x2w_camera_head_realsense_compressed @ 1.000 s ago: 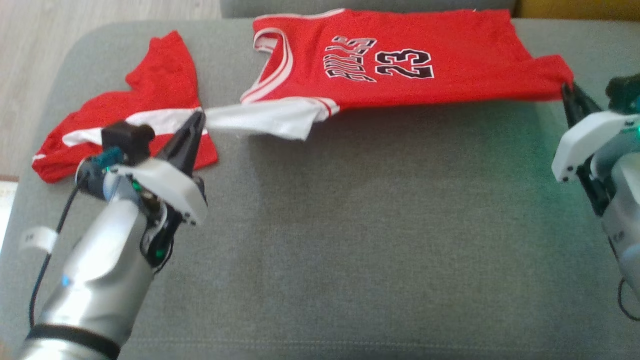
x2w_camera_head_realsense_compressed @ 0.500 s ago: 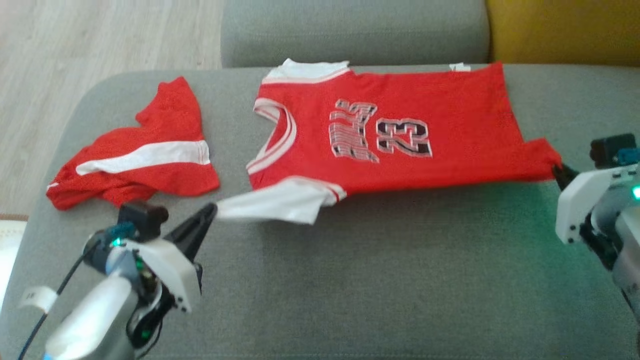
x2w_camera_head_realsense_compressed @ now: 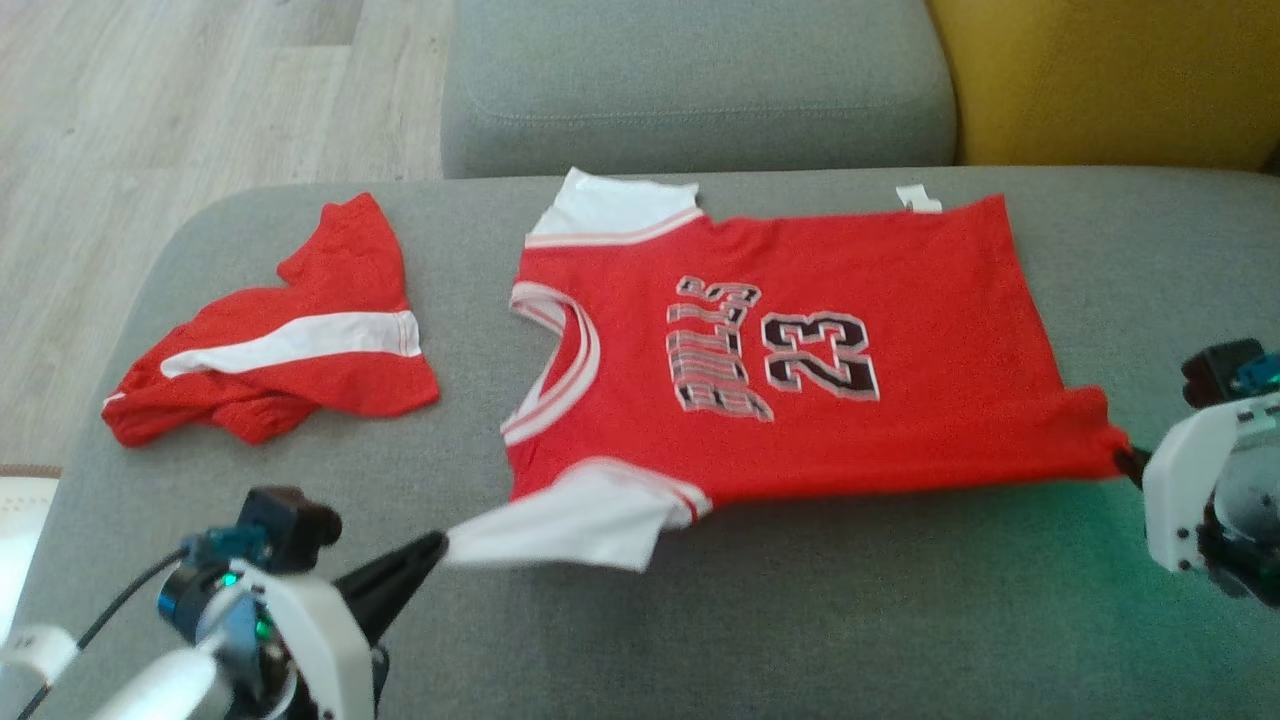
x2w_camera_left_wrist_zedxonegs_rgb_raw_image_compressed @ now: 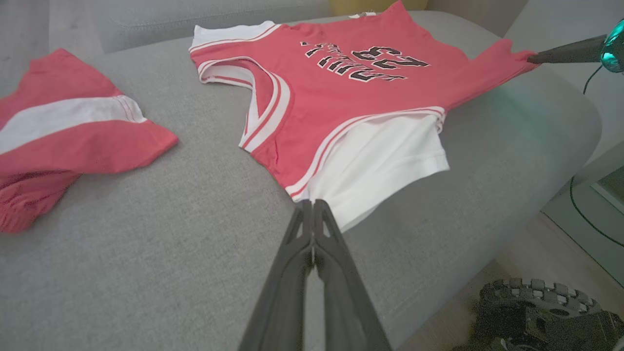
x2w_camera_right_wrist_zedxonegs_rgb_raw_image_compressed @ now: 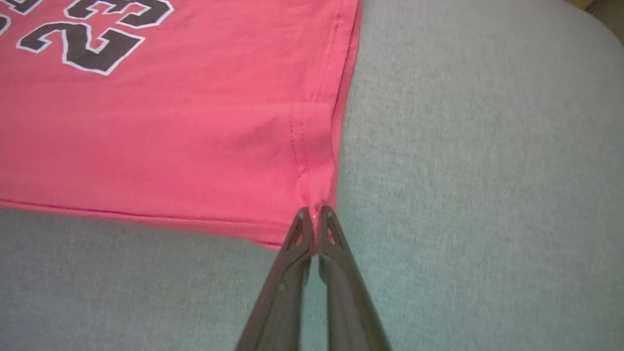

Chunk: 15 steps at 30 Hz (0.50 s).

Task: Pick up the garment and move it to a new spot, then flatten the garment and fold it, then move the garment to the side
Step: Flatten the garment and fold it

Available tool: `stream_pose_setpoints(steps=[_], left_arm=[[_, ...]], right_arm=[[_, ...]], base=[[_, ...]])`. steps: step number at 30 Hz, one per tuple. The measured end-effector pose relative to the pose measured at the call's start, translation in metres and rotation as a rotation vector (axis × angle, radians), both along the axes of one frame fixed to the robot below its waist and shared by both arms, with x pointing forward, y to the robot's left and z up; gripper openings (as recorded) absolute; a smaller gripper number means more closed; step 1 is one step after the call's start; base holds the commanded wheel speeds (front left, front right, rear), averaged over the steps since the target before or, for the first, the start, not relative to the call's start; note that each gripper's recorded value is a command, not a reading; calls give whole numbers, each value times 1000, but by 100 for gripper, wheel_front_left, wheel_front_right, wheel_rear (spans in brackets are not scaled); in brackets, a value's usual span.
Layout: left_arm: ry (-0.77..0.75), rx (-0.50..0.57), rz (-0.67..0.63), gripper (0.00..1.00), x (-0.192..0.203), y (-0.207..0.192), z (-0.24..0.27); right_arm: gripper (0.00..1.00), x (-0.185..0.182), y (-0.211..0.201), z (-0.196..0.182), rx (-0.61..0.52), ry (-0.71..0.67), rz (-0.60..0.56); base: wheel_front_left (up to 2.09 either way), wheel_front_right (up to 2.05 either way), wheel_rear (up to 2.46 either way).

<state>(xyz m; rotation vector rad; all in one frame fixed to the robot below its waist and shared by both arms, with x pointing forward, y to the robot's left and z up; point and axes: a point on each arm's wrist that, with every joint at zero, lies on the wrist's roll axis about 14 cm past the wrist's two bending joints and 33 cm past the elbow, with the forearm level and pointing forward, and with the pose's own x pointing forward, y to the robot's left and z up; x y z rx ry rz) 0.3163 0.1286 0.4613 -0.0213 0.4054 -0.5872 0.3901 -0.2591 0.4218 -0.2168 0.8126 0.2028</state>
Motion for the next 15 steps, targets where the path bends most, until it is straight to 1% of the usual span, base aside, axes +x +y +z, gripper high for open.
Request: stream_pose_setpoints(steps=[4,5,9,11,15], left_arm=[[59,4,-24,0,-18,1,-6],[83,7,-37,0,-25,1,-7],[115,23,-51,0,-33,4,-8],[115,31,-54,0,-33,4,-6],[106,30,-49,0,-30,3,-3]], right_arm=[[0,-19,-3,-6,12,84,0],[0,-30,-1,-12,23,143,3],[0,-56,5,-24,28,268,32],[0,-61,6,-24,29,292,43],[0,-57,10,-20,34,283,58]], base=[[0,0,0],[0,0,0],[0,0,0],[0,0,0],[0,0,0]])
